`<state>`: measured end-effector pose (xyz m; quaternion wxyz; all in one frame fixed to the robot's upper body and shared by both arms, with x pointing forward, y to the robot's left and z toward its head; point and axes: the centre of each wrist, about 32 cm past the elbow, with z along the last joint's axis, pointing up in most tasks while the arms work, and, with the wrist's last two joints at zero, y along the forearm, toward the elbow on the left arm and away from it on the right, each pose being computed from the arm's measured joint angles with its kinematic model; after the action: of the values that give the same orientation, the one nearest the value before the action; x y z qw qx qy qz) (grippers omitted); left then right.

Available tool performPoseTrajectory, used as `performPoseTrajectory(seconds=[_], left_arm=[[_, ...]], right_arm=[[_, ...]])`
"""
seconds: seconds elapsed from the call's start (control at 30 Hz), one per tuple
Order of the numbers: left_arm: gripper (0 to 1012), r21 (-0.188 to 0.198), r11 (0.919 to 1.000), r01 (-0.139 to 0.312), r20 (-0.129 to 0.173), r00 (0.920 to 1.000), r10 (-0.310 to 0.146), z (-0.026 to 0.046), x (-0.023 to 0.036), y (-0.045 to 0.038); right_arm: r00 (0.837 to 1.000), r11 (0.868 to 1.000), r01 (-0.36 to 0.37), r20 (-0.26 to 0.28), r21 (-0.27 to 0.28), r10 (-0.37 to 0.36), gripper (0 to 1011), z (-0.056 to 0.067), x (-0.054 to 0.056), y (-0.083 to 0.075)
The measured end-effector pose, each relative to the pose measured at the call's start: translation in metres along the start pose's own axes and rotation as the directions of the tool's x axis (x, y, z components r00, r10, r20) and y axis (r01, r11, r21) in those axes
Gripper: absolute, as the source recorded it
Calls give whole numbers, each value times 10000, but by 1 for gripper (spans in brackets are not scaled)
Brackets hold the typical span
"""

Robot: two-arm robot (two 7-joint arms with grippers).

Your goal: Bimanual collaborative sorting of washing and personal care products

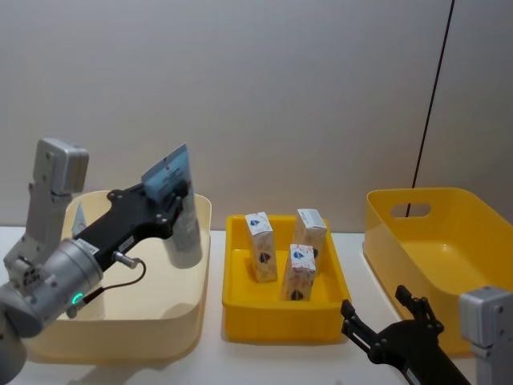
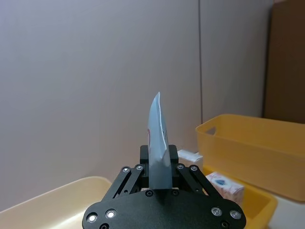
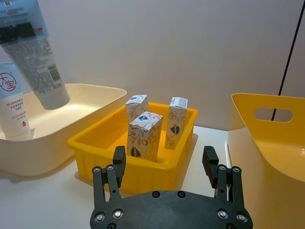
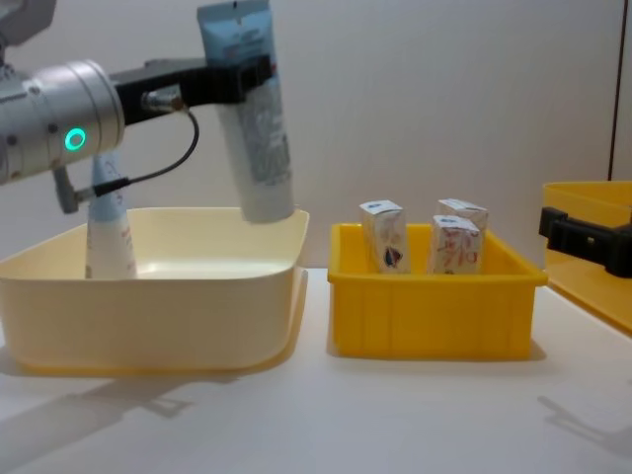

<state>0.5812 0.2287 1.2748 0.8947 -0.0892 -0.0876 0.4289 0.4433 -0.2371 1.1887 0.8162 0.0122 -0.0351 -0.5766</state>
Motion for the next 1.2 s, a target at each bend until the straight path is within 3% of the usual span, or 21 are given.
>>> performPoseTrajectory(seconds=[0.2,0.43,0.53,0.63,0.73,0.77,0.87,1.07,1.2], left_arm=[[210,-383,9971,650,-290,9974,-662,57,-23,-52],[210,-745,9852,1543,-736,9844,-1598,84,-87,-145],[208,-833,9778,1924,-970,9750,-2001,82,-122,-196],[210,-898,9652,2455,-1263,9585,-2555,69,-174,-268],[208,-901,9577,2734,-1419,9483,-2840,58,-201,-310],[211,-897,9515,2942,-1520,9401,-3050,50,-225,-344],[210,-882,9420,3237,-1636,9282,-3343,44,-261,-393],[210,-757,9288,3629,-1701,9131,-3706,38,-330,-466],[210,-697,9230,3785,-1701,9072,-3849,40,-362,-493]], right_arm=[[10000,10000,0,0,0,0,1001,0,0,0],[10000,10000,0,0,1,0,1001,0,0,0],[10000,10000,0,1,1,0,1001,0,0,0],[10000,10000,0,0,1,0,1001,0,0,0],[10000,10000,-1,0,0,1,1001,0,0,0],[10000,10000,0,0,1,0,1001,0,0,0],[10000,10000,0,1,0,0,1001,0,0,0],[10000,10000,0,0,0,0,1001,0,0,0],[10000,10000,-1,1,0,1,1001,0,0,0]])
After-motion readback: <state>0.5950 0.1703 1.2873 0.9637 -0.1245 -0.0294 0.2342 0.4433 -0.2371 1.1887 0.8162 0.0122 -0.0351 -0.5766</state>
